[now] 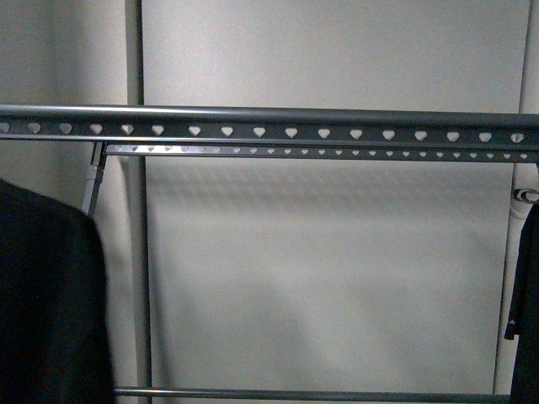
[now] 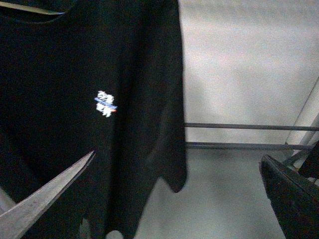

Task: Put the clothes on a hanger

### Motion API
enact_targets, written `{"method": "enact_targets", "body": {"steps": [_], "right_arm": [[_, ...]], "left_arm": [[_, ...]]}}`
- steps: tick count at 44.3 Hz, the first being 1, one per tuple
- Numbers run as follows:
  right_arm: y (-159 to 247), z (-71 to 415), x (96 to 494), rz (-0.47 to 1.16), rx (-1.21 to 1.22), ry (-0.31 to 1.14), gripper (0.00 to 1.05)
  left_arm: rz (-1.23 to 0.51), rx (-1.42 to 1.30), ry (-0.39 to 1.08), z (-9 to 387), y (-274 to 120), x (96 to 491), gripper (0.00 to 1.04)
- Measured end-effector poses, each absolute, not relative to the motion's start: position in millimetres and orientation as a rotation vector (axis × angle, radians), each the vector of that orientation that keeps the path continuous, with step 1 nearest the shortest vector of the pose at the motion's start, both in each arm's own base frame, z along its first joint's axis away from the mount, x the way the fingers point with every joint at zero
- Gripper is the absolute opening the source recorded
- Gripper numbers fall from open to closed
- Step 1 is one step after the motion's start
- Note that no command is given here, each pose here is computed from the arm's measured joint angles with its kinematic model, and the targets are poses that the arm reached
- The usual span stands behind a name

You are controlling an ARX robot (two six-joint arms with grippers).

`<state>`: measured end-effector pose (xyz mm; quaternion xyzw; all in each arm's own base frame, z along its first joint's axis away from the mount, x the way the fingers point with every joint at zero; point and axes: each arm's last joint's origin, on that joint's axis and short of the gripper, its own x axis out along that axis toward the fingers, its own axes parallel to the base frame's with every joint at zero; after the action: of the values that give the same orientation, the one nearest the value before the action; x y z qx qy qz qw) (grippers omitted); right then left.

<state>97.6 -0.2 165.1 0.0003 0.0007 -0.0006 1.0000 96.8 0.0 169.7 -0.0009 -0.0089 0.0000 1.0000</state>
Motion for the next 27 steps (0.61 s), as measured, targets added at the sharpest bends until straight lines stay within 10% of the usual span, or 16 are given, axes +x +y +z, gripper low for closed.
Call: {"method": "enact_targets", "body": {"steps": [16, 27], "right_arm": [[0, 165, 98, 0.002, 0.000, 0.001, 0.97], [0, 165, 98, 0.000, 0.001, 0.001, 0.97]], "left_arm": [[-0.227, 0.098, 0.072, 172, -5, 105, 0.98], [0.193, -0.206, 0.105, 266, 12, 208, 0.98]]}}
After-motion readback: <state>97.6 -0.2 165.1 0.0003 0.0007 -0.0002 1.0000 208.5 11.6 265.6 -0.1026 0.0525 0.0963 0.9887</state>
